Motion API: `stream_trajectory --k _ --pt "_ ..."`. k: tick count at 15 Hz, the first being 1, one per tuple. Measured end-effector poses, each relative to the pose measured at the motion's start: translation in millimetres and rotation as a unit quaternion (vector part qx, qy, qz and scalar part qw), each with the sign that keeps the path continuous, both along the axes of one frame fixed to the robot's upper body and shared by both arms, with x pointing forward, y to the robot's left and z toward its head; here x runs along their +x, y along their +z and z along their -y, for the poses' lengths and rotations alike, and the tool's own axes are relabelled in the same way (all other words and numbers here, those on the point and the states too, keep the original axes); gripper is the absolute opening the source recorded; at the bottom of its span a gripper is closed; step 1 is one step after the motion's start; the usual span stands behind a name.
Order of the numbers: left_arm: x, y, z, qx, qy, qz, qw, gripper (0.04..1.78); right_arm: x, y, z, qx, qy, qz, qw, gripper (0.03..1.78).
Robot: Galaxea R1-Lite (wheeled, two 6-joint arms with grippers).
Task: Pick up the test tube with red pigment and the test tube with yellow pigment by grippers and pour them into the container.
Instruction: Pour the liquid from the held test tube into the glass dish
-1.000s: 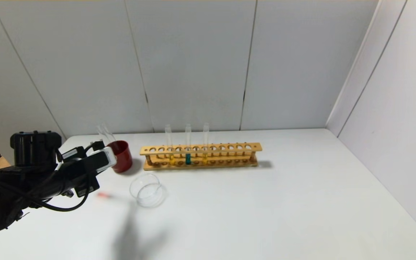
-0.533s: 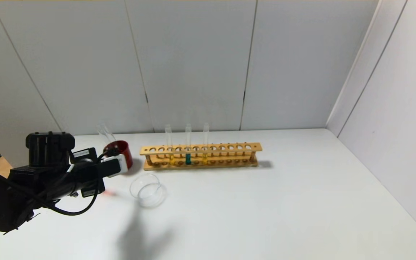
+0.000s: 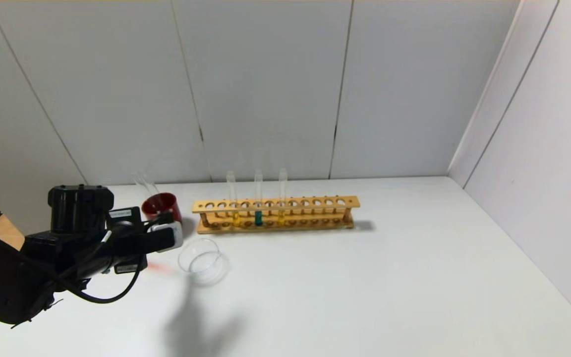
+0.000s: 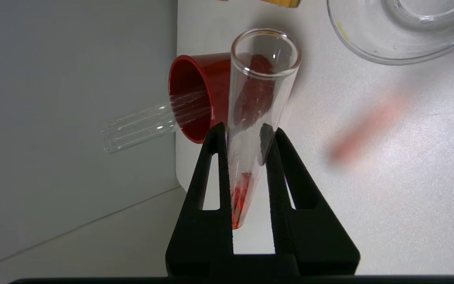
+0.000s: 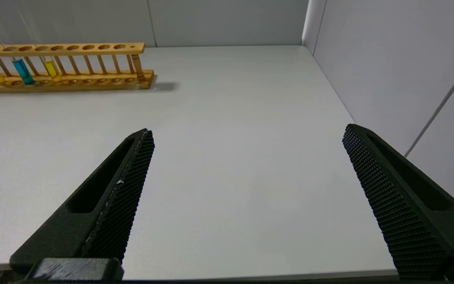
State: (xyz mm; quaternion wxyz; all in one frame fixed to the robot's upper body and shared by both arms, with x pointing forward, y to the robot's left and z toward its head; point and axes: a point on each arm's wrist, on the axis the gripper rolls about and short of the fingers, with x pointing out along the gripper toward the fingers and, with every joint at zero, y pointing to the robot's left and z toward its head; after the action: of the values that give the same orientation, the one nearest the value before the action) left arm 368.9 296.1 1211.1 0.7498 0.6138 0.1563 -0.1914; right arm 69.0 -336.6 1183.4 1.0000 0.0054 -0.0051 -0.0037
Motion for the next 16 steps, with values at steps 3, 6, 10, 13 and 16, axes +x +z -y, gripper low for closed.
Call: stream_trajectory --k 3,6,10,13,16 --pt "1.0 -2.2 1.2 0.022 0.000 -0.001 1.000 0.32 0.0 0.0 0.0 0.000 0.000 0.000 1.0000 1.75" --pt "1.3 -2.6 1.7 0.040 -0.010 0.000 0.999 0.32 0.0 0.0 0.0 0.000 0.000 0.000 1.0000 1.75" --pt "2.0 -2.8 0.9 0.075 -0.005 0.002 0.997 0.32 0.0 0.0 0.0 0.000 0.000 0.000 1.0000 1.75" --pt "1.2 -7.9 0.6 0.097 -0.014 -0.007 0.995 0.32 0.0 0.0 0.0 0.000 0.000 0.000 1.0000 1.75" --pt "1.0 -15.6 -0.5 0.122 0.001 -0.021 0.992 0.32 0.0 0.0 0.0 0.000 0.000 0.000 1.0000 1.75"
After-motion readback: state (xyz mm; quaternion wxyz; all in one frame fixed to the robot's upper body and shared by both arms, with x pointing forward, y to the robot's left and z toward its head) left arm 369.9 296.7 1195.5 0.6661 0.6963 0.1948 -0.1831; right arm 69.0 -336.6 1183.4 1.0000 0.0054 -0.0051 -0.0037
